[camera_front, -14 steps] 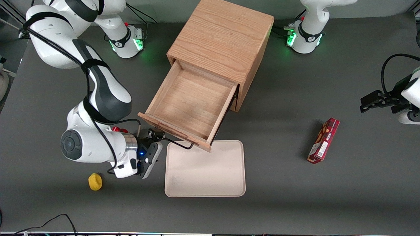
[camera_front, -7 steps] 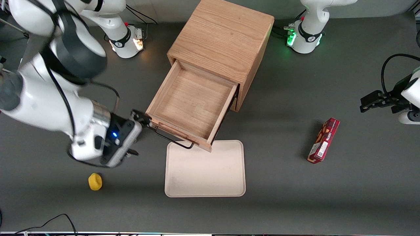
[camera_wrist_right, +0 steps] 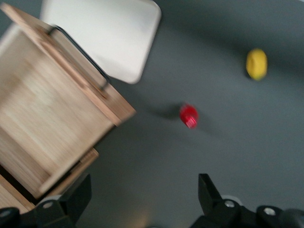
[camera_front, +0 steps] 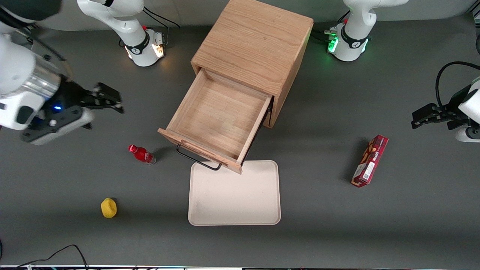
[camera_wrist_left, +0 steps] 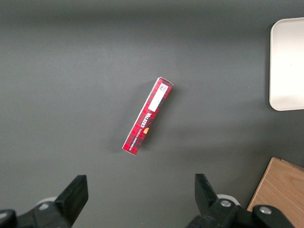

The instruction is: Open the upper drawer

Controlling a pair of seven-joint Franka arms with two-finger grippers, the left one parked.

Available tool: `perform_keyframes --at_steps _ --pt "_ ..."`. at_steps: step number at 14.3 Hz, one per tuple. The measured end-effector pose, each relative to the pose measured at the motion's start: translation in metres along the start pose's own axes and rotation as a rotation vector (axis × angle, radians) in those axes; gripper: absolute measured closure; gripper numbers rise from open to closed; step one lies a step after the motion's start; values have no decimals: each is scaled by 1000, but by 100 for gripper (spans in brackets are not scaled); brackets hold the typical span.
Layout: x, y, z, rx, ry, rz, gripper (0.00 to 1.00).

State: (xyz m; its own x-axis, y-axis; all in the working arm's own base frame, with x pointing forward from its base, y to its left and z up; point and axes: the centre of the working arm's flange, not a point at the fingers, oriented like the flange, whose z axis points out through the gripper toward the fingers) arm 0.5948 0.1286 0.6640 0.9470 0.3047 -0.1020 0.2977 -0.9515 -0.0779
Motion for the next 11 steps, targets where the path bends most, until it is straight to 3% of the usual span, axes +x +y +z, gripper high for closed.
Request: perform_keyframes --at_steps 2,3,8,11 --pt "-21 31 10 -32 -45 83 0" --pt "-33 42 18 -46 -44 115 0" --pt "-117 76 52 -78 31 231 0" --pt "-129 89 40 -86 89 260 0"
